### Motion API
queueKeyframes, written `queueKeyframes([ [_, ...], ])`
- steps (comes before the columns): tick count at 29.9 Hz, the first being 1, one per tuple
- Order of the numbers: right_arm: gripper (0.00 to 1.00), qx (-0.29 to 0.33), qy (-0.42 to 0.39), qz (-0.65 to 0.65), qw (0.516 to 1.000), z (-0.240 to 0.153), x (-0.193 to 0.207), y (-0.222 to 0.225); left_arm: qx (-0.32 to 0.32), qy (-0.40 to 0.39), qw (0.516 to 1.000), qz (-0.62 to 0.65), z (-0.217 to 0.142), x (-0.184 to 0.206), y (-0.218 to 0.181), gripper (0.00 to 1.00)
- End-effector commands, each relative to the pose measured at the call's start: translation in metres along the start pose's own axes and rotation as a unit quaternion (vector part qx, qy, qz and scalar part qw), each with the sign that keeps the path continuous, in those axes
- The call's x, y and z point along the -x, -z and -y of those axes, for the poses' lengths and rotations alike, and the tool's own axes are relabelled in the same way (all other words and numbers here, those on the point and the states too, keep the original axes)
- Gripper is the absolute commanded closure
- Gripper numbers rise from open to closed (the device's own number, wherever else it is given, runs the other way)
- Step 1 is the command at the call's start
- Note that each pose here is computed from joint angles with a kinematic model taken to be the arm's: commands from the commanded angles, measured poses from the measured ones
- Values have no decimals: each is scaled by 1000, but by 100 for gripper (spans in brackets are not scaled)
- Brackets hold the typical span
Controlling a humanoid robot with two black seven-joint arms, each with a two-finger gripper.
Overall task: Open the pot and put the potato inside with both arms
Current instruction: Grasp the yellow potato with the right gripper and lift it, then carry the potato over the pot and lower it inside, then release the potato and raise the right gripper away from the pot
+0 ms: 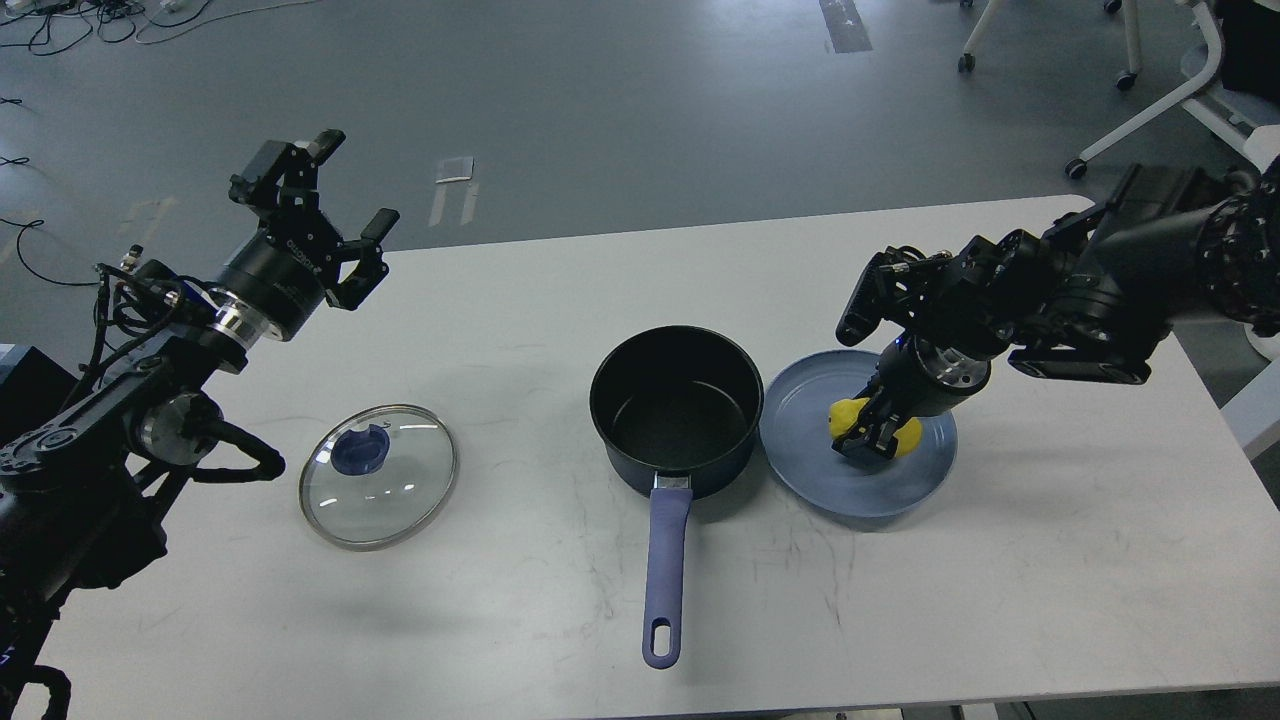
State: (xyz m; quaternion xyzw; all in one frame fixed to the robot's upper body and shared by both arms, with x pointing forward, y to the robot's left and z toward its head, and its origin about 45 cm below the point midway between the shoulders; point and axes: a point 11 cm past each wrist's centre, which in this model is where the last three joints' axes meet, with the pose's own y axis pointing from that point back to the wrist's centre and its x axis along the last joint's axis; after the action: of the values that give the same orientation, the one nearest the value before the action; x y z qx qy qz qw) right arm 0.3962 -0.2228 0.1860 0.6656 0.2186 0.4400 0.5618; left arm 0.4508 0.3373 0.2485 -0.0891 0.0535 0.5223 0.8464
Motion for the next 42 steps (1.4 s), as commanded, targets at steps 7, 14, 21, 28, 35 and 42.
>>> queueKeyframes([
  [7, 93, 7, -110, 22, 994, -62, -72, -3, 2, -1, 1000, 0, 0, -1, -2, 2],
  [14, 89, -45, -130, 30, 990, -37, -118, 47, 2, 0, 1000, 0, 1, 0, -2, 2],
  [21, 82, -76, -137, 62, 986, -3, -116, 66, 3, -1, 1000, -1, 1, 0, -2, 2],
  [28, 81, -83, -187, 104, 973, 8, -115, 63, 3, 0, 1000, 0, 1, 0, -2, 2],
  [35, 71, -85, -203, 117, 968, 10, -115, 63, 3, 0, 1000, 0, 1, 0, -3, 2],
  [42, 29, -76, -203, 117, 969, 12, -112, 57, 4, -1, 1000, 1, 0, -1, -4, 2],
])
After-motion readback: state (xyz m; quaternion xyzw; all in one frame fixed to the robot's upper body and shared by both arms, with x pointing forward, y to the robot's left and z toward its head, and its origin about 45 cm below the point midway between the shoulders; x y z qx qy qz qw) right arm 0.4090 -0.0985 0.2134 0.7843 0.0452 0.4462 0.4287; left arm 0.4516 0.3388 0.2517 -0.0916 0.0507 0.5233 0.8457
